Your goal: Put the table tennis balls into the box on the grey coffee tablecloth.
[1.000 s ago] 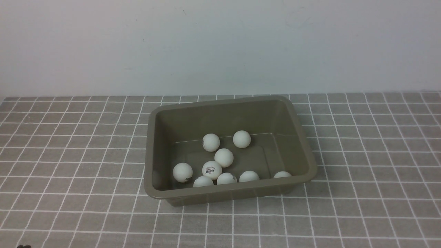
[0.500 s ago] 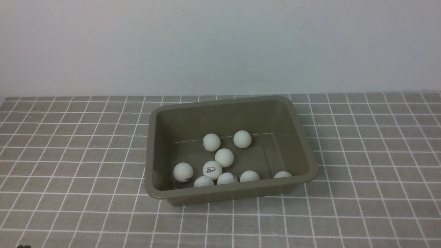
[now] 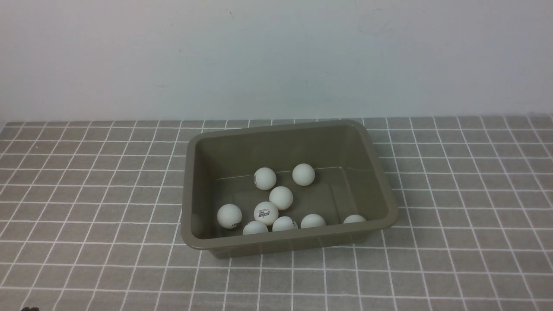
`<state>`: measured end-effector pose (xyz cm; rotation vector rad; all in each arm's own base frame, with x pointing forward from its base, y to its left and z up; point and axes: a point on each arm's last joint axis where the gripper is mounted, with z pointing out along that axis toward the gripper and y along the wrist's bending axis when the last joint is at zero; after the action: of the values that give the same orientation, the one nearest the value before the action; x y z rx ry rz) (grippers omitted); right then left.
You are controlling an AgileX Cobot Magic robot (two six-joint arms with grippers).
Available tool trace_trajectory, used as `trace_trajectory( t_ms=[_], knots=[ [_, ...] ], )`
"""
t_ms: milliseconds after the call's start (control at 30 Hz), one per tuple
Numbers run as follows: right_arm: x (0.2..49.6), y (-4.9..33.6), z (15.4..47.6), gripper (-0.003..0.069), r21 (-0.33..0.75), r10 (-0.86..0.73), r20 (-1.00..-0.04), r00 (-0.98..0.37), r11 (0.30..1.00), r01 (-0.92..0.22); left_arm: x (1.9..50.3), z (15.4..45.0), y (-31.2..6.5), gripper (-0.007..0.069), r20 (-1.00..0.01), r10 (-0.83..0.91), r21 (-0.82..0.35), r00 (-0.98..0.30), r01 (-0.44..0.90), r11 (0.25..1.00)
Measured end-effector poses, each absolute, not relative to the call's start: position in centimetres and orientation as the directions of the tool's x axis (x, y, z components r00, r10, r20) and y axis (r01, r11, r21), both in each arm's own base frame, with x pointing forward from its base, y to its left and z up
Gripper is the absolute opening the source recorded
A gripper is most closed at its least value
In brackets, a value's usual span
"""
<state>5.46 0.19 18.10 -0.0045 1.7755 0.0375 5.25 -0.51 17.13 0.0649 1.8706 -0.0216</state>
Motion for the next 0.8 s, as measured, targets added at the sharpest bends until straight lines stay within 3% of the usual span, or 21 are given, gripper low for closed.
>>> trace_trajectory(
  t_ms=[800],
  knots=[
    [5.46, 0.19, 18.1, -0.0014, 0.011, 0.006, -0.979, -0.203, 1.0, -0.026, 5.25, 17.13, -0.51, -0.0005, -0.955, 0.034, 0.018, -0.295, 0.056, 0.998]
  ],
)
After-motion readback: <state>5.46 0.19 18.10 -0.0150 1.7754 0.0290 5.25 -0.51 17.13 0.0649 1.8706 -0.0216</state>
